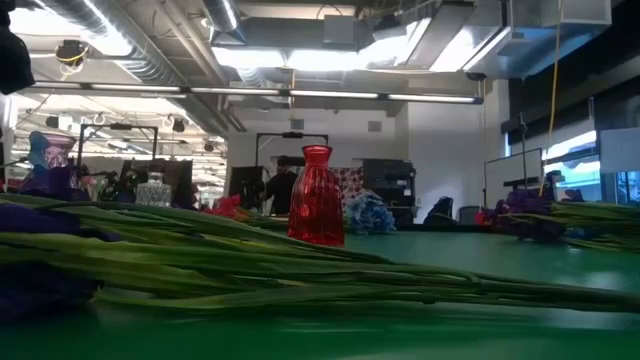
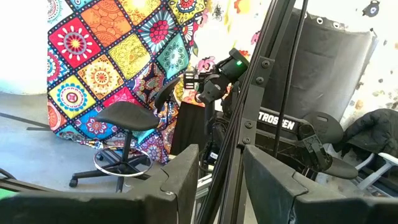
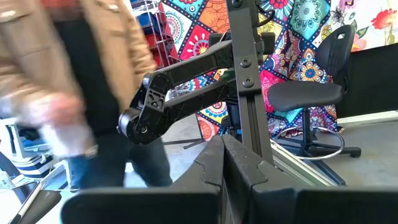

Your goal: Sort flowers into vase by color

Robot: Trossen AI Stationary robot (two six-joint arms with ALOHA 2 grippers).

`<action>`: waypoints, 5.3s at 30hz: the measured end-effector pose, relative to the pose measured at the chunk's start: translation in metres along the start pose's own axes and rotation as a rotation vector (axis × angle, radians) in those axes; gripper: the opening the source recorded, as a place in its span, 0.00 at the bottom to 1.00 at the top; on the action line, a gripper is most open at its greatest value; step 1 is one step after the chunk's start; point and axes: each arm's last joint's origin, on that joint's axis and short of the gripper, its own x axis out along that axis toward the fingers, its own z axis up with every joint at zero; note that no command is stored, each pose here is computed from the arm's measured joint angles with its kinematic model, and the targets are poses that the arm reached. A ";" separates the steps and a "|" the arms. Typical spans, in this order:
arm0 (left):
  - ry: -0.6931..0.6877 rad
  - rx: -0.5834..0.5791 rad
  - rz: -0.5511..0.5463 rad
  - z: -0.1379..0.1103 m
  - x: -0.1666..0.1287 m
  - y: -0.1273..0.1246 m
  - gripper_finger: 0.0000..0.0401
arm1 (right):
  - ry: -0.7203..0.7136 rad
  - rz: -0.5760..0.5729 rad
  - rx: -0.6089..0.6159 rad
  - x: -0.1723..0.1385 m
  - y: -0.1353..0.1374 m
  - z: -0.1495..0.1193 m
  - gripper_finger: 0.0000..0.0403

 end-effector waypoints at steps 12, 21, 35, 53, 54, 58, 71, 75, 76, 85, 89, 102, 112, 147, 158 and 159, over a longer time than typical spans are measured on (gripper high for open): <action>0.000 0.000 0.000 0.000 0.000 0.000 0.31 | 0.000 0.000 0.000 0.000 0.000 0.000 0.01; 0.000 0.000 -0.001 0.000 0.000 0.000 0.31 | -0.020 -0.333 -0.338 -0.002 -0.009 0.002 0.01; 0.000 0.000 0.000 0.000 0.000 0.000 0.31 | -0.127 -0.790 -0.372 -0.009 -0.018 0.013 0.01; 0.000 0.000 0.000 0.000 0.000 0.000 0.31 | -1.377 -1.720 0.223 -0.050 -0.007 0.042 0.01; 0.000 0.000 0.000 0.000 0.000 0.000 0.31 | -1.499 -1.682 0.268 -0.052 -0.004 0.044 0.01; 0.000 0.000 0.000 0.000 0.000 0.000 0.31 | -1.630 -1.598 0.268 -0.056 0.002 0.050 0.01; -0.101 0.831 0.166 0.009 -0.001 -0.002 0.31 | -1.251 -2.021 0.254 -0.048 -0.066 0.070 0.01; -0.140 1.070 0.238 0.015 -0.001 -0.006 0.31 | -1.225 -2.031 0.327 -0.062 -0.092 0.073 0.01; -0.145 1.070 0.235 0.015 -0.001 -0.007 0.31 | -1.204 -2.021 0.366 -0.066 -0.098 0.072 0.01; -0.385 0.629 0.699 0.020 -0.011 0.010 0.31 | -0.843 -2.223 0.906 -0.089 -0.113 0.111 0.01; -0.569 0.348 0.999 0.016 -0.021 0.022 0.31 | -0.520 -2.253 1.307 -0.098 -0.106 0.121 0.03; -0.905 0.160 1.108 0.022 -0.029 0.020 0.31 | -0.176 -2.137 2.013 -0.118 -0.090 0.069 0.50; -0.991 0.256 1.007 0.031 -0.028 0.009 0.31 | -0.168 -2.127 2.094 -0.123 -0.092 0.022 0.52; -0.679 0.144 1.402 0.074 -0.023 0.051 0.31 | -0.417 -2.230 0.790 -0.117 -0.148 0.218 0.02; -0.678 -0.022 1.379 0.077 -0.020 0.071 0.31 | -0.375 -2.270 0.156 -0.100 -0.178 0.256 0.02; -0.679 -0.024 1.376 0.077 -0.020 0.071 0.31 | -0.367 -2.271 0.132 -0.100 -0.183 0.256 0.02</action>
